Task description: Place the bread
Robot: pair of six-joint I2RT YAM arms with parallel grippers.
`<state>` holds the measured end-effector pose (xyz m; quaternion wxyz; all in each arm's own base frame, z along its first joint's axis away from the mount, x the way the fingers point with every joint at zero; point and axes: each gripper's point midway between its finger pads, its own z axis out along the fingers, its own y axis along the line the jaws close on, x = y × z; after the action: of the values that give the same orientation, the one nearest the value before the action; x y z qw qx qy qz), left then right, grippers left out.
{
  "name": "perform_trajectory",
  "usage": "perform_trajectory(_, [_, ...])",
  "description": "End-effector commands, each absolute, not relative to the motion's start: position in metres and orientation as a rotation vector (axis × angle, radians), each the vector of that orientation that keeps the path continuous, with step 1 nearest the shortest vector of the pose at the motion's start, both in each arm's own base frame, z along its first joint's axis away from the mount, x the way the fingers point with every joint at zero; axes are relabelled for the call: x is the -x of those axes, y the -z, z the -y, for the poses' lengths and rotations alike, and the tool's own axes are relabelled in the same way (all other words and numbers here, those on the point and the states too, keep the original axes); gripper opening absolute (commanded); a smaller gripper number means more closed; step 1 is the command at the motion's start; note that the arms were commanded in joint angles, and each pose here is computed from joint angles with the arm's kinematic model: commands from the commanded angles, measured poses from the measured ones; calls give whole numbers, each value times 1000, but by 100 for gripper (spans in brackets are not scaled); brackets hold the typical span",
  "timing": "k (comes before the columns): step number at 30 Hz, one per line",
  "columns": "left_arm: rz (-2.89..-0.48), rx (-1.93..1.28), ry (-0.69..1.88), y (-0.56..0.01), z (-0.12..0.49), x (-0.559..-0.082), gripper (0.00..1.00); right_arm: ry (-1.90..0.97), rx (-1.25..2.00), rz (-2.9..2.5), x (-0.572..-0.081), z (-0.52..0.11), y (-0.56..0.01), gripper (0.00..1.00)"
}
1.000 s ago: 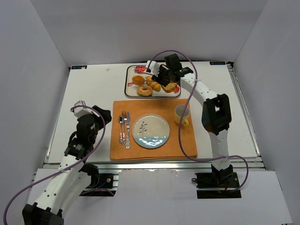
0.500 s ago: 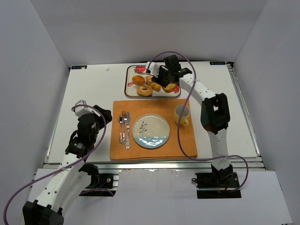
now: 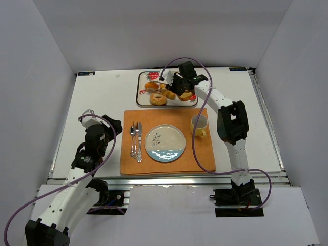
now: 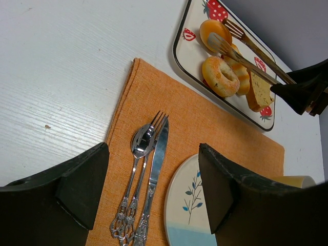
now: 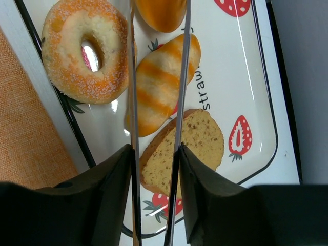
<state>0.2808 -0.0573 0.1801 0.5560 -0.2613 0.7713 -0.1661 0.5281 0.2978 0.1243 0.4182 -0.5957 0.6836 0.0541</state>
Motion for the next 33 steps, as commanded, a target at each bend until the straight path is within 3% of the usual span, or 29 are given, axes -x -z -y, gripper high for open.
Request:
perform_trajectory(1, [-1787, 614, 404, -193, 57, -284, 80, -120, 1457, -1667, -541, -301, -146, 42])
perform_trajectory(5, [-1783, 612, 406, -195, 57, -285, 80, -147, 1453, -1678, -537, -300, -148, 22])
perform_trajectory(12, [-1777, 609, 412, -198, 58, -285, 80, -201, 1396, -1648, -529, -297, -173, 6])
perform_trajectory(21, [-1767, 616, 413, -200, 56, -283, 80, -337, 1343, -1531, -482, -295, -242, 2])
perform_trajectory(28, [-1755, 616, 420, -201, 57, -284, 80, -572, 1518, -1484, -369, -277, -233, 1])
perform_trajectory(33, [-1750, 613, 430, -200, 58, -286, 80, -630, 1652, -1551, -282, -237, -188, 1])
